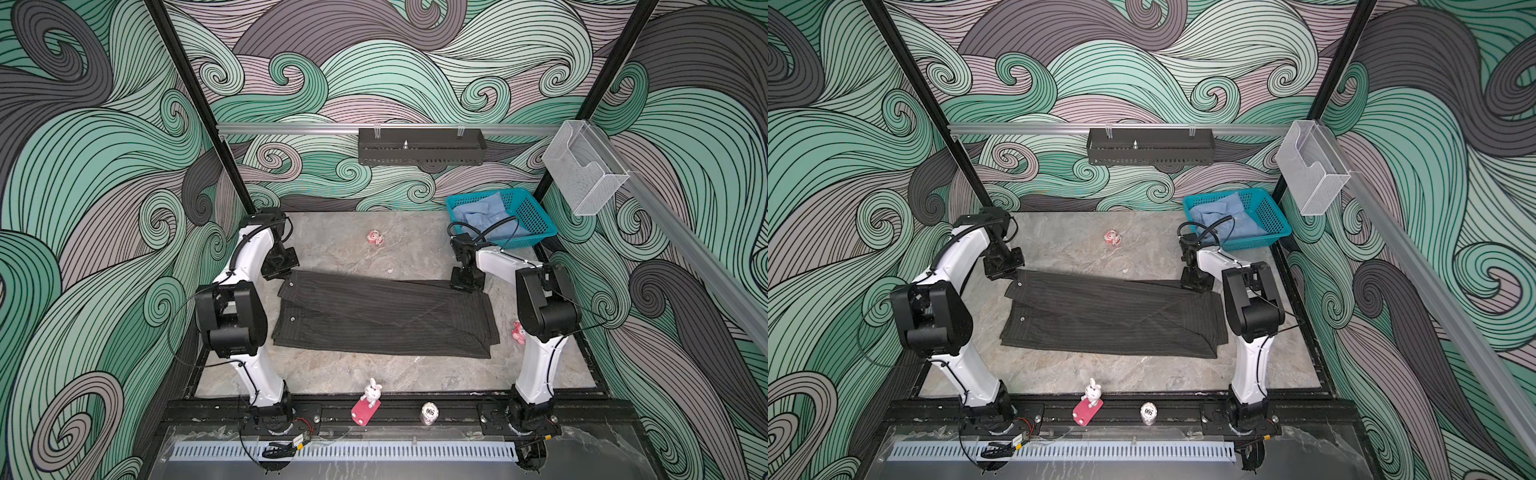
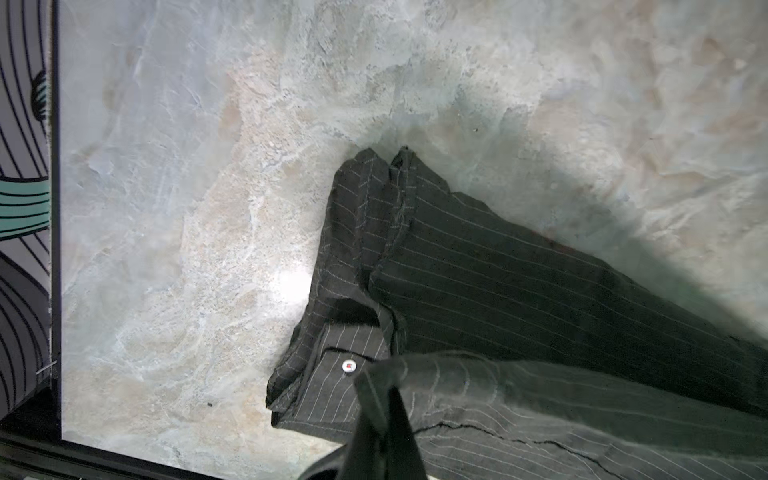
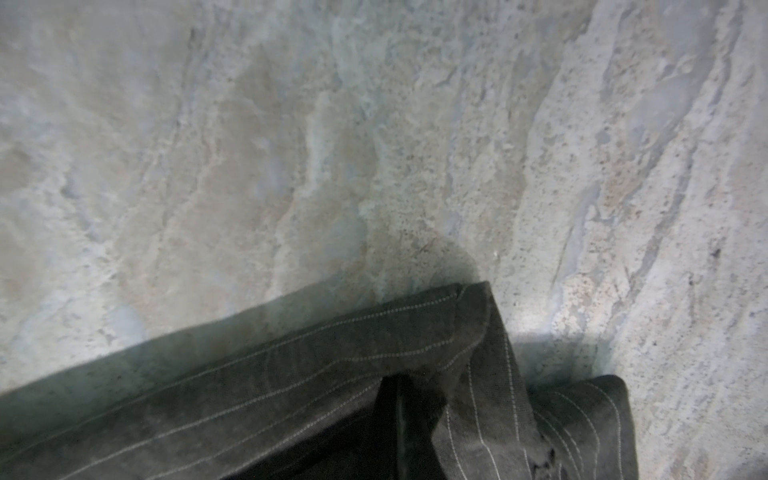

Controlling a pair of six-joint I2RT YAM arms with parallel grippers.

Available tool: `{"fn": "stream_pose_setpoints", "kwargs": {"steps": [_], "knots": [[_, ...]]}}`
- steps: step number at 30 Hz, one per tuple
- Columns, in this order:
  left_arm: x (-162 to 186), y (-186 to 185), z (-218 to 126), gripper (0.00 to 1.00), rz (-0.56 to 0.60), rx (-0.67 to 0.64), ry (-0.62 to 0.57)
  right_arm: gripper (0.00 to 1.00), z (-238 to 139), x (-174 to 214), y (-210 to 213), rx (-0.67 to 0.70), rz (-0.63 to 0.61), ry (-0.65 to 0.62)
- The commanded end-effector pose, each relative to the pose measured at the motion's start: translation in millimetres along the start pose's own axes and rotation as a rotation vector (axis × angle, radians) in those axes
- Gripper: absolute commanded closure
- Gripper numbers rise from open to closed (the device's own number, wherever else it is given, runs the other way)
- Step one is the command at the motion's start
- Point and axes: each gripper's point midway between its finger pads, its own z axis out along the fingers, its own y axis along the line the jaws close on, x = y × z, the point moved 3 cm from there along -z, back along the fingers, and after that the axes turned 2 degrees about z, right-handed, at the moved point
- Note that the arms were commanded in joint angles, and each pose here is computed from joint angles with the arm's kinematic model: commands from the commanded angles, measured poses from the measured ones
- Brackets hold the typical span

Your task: Fold and stack the long sleeve shirts

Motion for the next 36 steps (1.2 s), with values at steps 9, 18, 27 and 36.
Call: {"fn": "stream_pose_setpoints", "kwargs": {"steps": [9, 18, 27, 36], "knots": [[11.1, 13.6, 41.0, 0.99, 0.046, -0.126, 0.205, 0.98, 17.8, 3.2, -11.1, 0.060, -0.003, 0.035], [0.7, 11.8, 3.1, 0.58, 0.044, -0.094, 0.102, 0.83, -5.3, -1.6, -6.2, 0.018, -0.007, 0.011], [12.8, -46.8, -39.9, 0.45, 0.183, 0.186, -0.015, 0.48, -86.5, -1.5, -4.7, -0.057, 0.009, -0.120], [33.6, -81.0, 50.5, 0.49, 0.144, 0.231, 0.234, 0.43, -75.8, 82.3, -15.9, -0.171, 0.149, 0.095]]}}
